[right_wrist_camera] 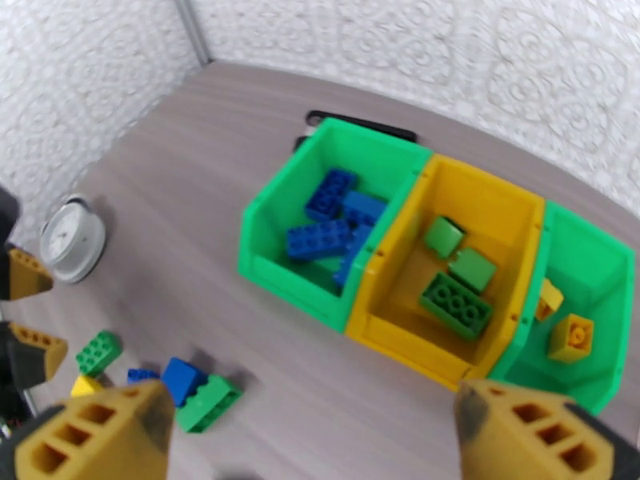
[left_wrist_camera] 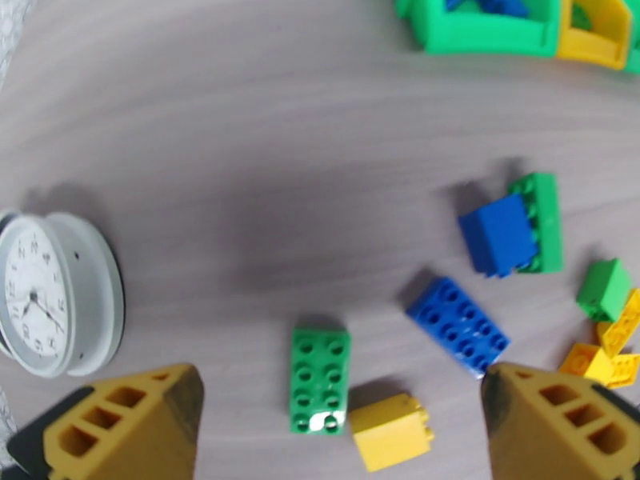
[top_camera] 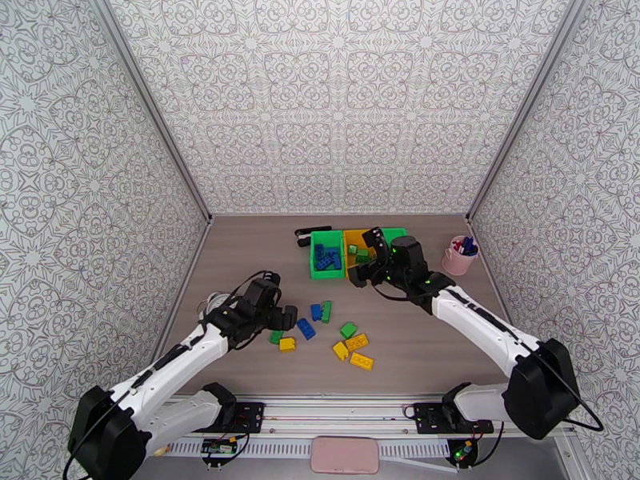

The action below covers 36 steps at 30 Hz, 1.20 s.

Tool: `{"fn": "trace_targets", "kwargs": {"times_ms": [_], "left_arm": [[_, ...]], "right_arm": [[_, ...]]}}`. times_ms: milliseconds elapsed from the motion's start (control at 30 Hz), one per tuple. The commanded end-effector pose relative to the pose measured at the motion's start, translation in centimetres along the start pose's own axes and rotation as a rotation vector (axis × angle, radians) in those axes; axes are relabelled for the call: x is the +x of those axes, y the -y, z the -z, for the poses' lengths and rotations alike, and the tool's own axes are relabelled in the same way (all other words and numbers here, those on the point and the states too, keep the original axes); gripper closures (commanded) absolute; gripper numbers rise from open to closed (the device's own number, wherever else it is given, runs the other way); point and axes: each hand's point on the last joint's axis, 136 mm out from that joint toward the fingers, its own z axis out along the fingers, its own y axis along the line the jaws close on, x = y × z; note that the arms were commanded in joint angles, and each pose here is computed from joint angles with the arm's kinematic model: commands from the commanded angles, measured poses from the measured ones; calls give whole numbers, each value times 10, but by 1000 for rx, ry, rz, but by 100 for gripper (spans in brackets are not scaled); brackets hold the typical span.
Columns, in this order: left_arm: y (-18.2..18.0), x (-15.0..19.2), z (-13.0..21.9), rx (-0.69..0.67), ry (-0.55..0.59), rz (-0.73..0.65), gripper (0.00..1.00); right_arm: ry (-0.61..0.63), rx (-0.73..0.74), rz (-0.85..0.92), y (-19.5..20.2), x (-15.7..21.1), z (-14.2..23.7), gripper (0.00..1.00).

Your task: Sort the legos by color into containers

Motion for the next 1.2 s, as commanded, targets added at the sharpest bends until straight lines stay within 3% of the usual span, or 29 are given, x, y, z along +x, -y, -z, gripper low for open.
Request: {"fn": "trace_targets", "kwargs": {"times_ms": [0, 533, 833, 967, 1167], "left_arm": [[-3, 15, -3, 0, -113, 32, 9], [-6, 42, -50, -45, -332, 59, 33], [-6, 48, -65, -63, -383, 58, 47], [-6, 49, -67, -70, -398, 52, 60], [-6, 39, -62, -76, -362, 53, 66]], "right_arm": [[-26, -98, 52, -24, 11, 5, 4], [-72, -101, 55, -29, 22, -2, 4], [-77, -94, 52, -28, 23, -3, 4], [-77, -90, 52, -28, 23, -2, 4], [-74, -86, 55, -27, 22, -1, 4]]}}
